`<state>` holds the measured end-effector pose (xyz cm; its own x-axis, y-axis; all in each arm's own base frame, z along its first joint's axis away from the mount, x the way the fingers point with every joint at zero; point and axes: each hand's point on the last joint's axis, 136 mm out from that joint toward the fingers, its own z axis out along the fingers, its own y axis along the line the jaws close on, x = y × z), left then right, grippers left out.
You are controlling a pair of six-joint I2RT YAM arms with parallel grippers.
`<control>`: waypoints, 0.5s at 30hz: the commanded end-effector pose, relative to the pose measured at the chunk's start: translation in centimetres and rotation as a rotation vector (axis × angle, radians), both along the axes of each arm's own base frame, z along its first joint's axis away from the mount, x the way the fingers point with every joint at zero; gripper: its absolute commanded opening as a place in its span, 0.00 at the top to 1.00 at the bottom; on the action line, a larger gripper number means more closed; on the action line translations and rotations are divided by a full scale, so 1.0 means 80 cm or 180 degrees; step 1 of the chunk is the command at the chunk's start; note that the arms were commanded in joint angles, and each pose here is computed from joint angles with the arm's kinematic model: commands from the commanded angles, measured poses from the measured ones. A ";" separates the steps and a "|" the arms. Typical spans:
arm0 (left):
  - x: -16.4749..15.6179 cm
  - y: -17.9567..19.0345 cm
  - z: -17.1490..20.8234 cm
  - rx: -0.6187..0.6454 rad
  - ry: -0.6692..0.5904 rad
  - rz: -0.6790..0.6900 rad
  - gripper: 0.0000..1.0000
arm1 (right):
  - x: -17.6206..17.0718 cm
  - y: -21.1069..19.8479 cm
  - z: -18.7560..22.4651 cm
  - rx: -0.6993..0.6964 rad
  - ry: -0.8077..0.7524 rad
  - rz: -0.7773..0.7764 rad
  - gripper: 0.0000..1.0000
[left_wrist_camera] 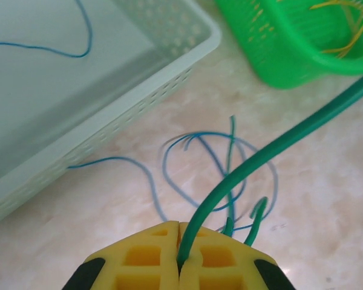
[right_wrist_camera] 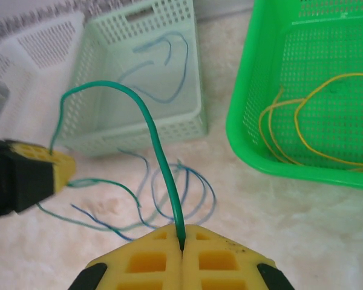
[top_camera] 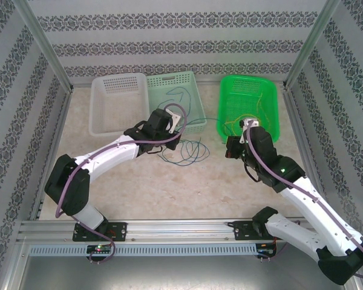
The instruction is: Untangle the cables
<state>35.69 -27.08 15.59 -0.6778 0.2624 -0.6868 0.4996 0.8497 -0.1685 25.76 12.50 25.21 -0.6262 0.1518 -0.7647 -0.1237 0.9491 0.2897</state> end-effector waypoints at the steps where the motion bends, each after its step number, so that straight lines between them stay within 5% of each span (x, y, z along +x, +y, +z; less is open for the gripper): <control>1: 0.001 0.034 0.014 0.0520 -0.0183 0.0127 1.00 | -0.012 -0.016 -0.012 -0.0480 0.0230 0.0164 1.00; 15: 0.008 0.069 -0.019 0.2587 -0.0687 -0.0008 1.00 | -0.009 -0.028 -0.027 -0.2001 0.0632 0.0728 1.00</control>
<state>36.46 -23.93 14.67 -0.5633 0.6134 -0.5536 0.4703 0.7889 0.3955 25.42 11.60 22.50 -0.7458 -0.3070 -0.5912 -0.2910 0.9485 -0.1254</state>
